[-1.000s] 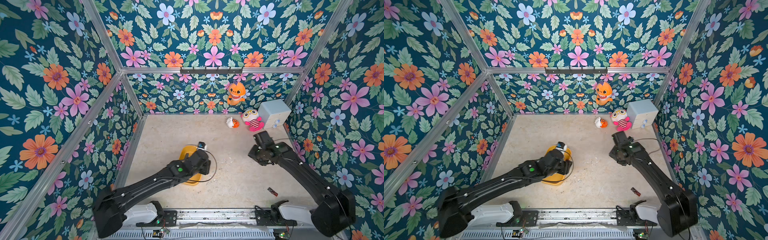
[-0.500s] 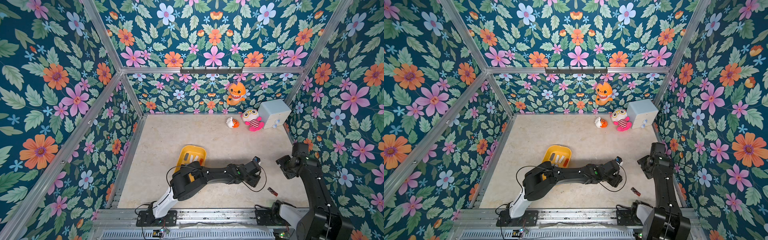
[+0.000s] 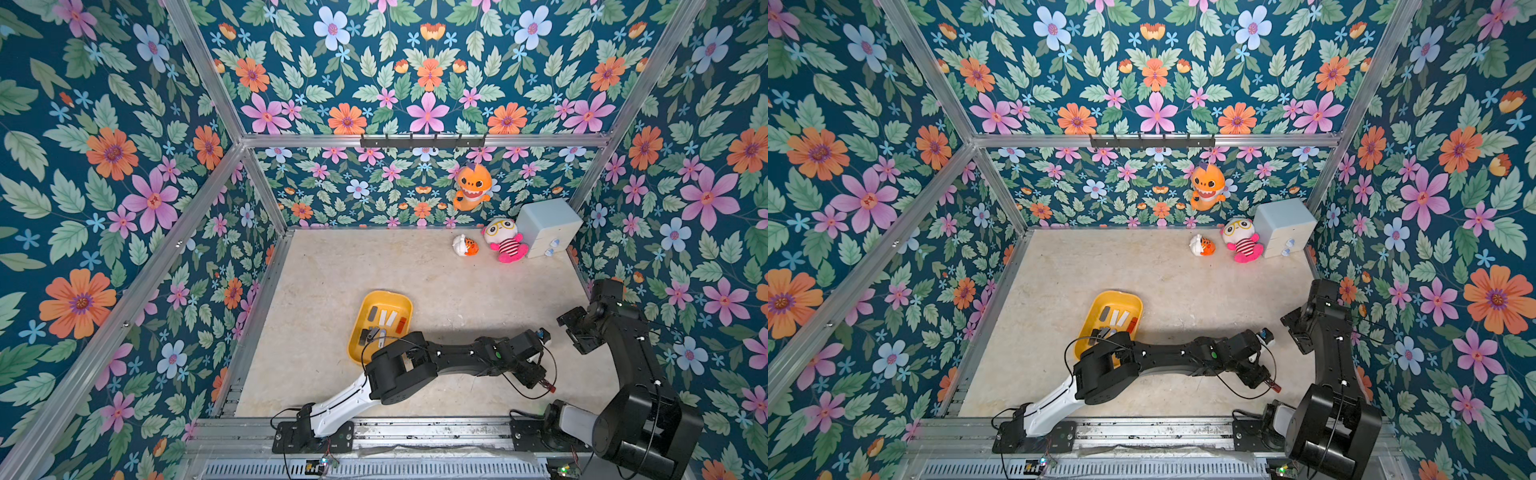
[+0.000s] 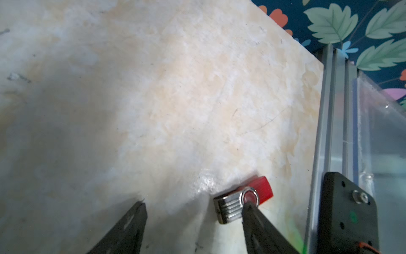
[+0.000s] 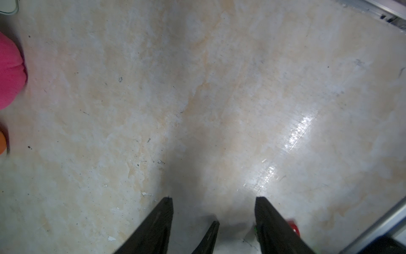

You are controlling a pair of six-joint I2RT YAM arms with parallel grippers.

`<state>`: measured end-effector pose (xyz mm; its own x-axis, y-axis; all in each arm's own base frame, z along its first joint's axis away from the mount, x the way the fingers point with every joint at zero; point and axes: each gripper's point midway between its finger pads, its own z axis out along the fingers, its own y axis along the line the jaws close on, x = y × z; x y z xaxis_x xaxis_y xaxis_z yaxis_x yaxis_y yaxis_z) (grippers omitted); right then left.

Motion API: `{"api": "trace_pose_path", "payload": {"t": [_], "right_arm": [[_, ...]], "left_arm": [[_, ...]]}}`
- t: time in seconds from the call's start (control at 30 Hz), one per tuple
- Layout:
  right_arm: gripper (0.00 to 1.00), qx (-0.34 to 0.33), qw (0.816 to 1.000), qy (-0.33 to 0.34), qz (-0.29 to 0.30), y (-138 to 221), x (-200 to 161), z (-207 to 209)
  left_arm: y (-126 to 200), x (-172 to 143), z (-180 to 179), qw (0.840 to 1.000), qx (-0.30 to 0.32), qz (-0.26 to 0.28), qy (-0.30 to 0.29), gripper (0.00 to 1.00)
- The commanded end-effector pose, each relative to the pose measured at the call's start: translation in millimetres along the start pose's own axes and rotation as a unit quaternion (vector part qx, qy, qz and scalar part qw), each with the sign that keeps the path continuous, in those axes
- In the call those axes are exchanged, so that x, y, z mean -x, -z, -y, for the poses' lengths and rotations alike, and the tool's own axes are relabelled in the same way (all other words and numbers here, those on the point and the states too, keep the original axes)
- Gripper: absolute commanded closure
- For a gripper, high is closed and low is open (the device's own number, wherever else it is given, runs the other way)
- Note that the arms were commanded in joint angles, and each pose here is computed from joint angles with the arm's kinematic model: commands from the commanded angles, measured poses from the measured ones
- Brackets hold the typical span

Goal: Put the usb flash drive into the storage box
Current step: Pick up the USB flash from the center of the board.

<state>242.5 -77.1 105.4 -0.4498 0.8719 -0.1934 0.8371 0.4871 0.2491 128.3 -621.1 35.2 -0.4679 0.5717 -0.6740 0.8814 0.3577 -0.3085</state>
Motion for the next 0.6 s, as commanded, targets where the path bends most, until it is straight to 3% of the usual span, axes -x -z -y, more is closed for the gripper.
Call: {"api": "trace_pose_path", "payload": {"t": [0.0,0.4,0.57], "right_arm": [[0.35,-0.004,1.0,0.006,-0.005,0,0,0],[0.35,-0.001,1.0,0.007,-0.014,-4,-3,-1],[0.35,0.0,1.0,0.007,-0.019,-6,-4,-2]], "left_arm": [[-4,-14,2,0.998,-0.011,-0.025,-0.053,0.25],[-18,-15,16,0.972,-0.059,-0.039,-0.225,0.21],[-19,-27,30,0.952,-0.115,-0.043,-0.279,0.22]]}}
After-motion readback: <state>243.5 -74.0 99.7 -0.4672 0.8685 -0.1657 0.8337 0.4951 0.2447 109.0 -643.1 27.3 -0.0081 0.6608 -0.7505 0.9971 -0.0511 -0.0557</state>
